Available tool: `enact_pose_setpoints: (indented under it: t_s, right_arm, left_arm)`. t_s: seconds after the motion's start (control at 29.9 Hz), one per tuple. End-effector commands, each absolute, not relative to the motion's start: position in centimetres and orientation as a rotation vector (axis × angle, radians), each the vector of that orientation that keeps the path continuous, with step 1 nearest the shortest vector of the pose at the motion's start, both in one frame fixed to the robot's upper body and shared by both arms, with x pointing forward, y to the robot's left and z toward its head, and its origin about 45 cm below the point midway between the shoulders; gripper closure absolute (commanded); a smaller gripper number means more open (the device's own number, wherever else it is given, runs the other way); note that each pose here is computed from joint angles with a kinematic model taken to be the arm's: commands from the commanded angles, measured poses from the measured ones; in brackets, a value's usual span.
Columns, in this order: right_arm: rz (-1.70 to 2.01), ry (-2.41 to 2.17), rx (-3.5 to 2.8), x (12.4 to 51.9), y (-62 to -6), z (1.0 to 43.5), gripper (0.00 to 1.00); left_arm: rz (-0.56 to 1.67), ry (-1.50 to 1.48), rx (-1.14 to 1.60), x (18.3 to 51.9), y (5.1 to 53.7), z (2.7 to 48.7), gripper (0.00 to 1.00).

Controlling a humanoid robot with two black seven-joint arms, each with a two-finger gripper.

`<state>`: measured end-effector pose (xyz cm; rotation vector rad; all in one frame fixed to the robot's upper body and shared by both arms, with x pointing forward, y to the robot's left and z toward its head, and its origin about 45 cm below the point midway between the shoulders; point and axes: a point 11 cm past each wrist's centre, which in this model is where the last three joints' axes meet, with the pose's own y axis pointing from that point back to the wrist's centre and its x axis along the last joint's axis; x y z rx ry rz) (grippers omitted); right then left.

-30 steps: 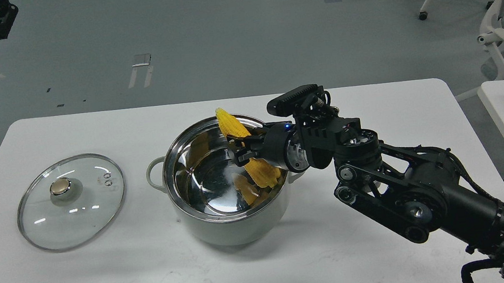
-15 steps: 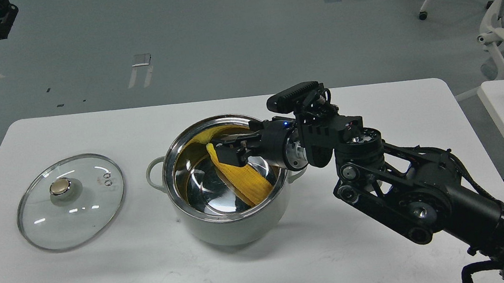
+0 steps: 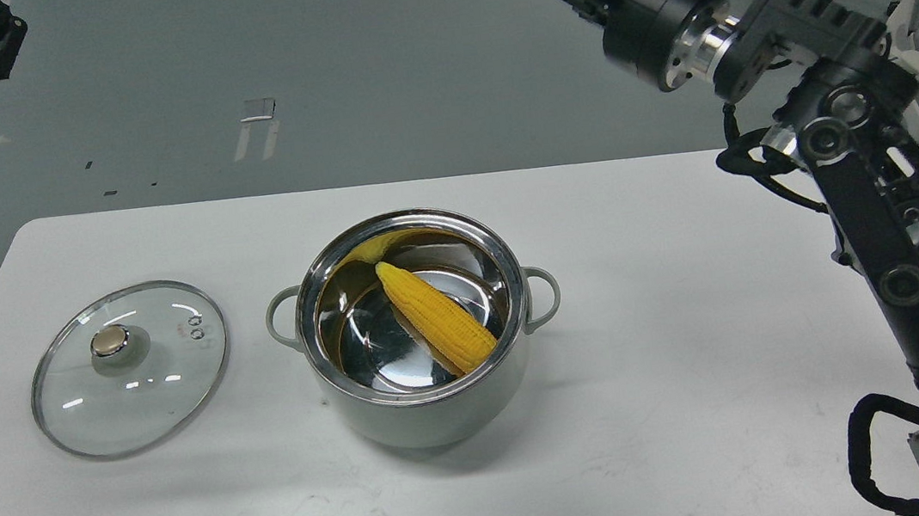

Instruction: Open pot and put corn in

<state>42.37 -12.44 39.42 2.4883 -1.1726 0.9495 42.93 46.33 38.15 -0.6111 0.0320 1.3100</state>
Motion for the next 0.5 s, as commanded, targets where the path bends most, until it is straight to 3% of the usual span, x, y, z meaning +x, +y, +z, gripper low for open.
enact_pose_setpoints:
  t_s: [0.0,0.47]
  right_arm:
    - [0.832,-1.298,2.593,43.1,-15.8,40.5,0.01]
    - [0.029,-1.816,2.883,47.9,-27.5,35.5,0.01]
  left_arm:
    - [1.324,0.055,-0.625,43.3,46.3,37.2,0.02]
    - [1.386,0.072,-0.589,43.3,47.7,35.4,0.02]
